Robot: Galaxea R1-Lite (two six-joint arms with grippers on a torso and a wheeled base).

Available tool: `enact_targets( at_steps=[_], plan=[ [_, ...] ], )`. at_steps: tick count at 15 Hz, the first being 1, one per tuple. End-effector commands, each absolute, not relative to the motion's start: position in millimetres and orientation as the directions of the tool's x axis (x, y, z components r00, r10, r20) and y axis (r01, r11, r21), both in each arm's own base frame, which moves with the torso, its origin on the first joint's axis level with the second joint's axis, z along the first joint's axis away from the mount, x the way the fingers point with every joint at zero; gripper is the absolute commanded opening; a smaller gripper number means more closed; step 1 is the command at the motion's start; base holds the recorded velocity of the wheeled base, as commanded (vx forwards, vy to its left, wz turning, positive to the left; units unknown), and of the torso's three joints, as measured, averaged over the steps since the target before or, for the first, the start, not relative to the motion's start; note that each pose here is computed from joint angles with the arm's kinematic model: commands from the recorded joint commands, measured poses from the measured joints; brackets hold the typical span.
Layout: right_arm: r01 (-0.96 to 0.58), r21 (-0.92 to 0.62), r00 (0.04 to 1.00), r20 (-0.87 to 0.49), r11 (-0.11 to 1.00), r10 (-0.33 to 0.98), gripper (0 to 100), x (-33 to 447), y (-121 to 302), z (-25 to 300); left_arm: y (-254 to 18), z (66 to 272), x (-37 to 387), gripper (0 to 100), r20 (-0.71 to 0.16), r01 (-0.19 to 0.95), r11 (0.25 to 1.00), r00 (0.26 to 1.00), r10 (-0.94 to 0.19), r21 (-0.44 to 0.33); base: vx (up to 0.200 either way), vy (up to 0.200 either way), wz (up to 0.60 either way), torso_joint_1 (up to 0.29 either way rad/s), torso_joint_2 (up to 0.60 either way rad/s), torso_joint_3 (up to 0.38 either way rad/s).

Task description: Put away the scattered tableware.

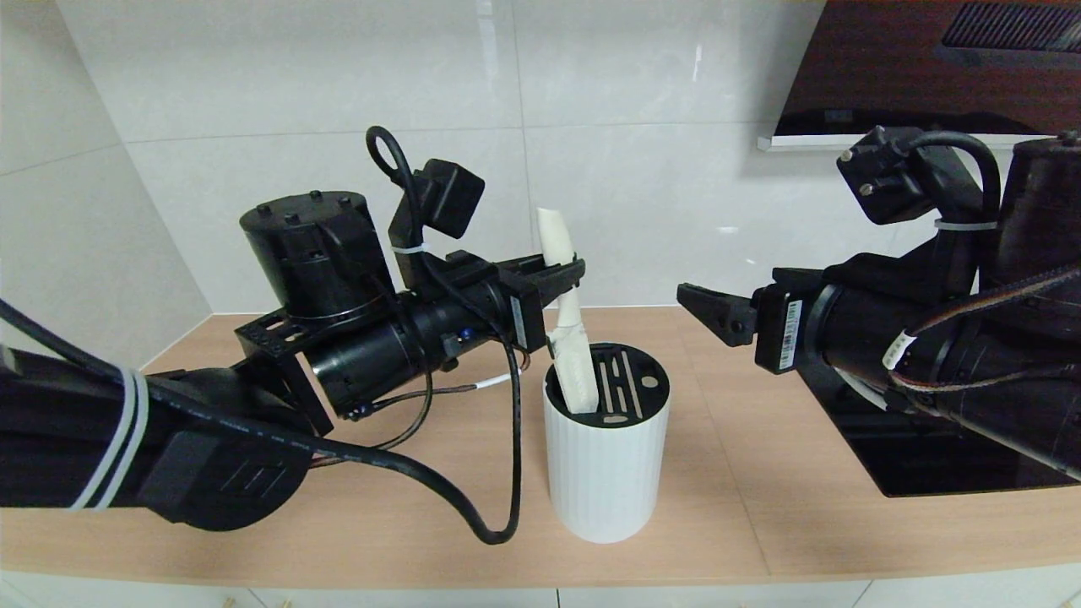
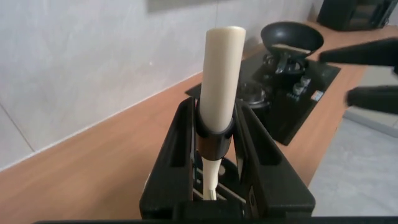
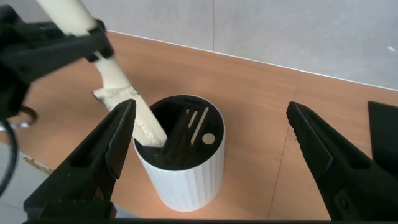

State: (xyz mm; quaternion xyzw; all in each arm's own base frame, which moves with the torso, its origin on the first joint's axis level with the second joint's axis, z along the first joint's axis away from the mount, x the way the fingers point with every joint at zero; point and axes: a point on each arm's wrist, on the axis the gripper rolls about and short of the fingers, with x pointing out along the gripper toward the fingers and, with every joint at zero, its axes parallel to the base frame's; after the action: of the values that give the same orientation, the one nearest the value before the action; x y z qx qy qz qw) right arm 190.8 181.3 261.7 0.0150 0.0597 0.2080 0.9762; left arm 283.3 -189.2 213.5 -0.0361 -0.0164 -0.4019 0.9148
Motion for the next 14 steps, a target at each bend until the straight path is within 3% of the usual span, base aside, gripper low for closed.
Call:
enact_targets(
  at_steps=[1, 14],
  plan=[
    [-0.404, 0.053, 0.906, -0.111, 0.913, 0.407, 100, 191.2, 181.6, 261.2, -192.1, 202.2, 288.5, 0, 0.027, 0.725, 0.687, 0.688, -0.725, -0.043, 0.000, 0.000, 0.00, 0.000, 0.00, 0.000],
    [-0.402, 0.049, 0.906, -0.123, 0.914, 0.405, 100, 193.4, 183.2, 257.9, -206.3, 166.7, 295.6, 0, -0.072, 0.715, 0.698, 0.695, -0.715, -0.032, 0.000, 0.000, 0.00, 0.000, 0.00, 0.000]
  ],
)
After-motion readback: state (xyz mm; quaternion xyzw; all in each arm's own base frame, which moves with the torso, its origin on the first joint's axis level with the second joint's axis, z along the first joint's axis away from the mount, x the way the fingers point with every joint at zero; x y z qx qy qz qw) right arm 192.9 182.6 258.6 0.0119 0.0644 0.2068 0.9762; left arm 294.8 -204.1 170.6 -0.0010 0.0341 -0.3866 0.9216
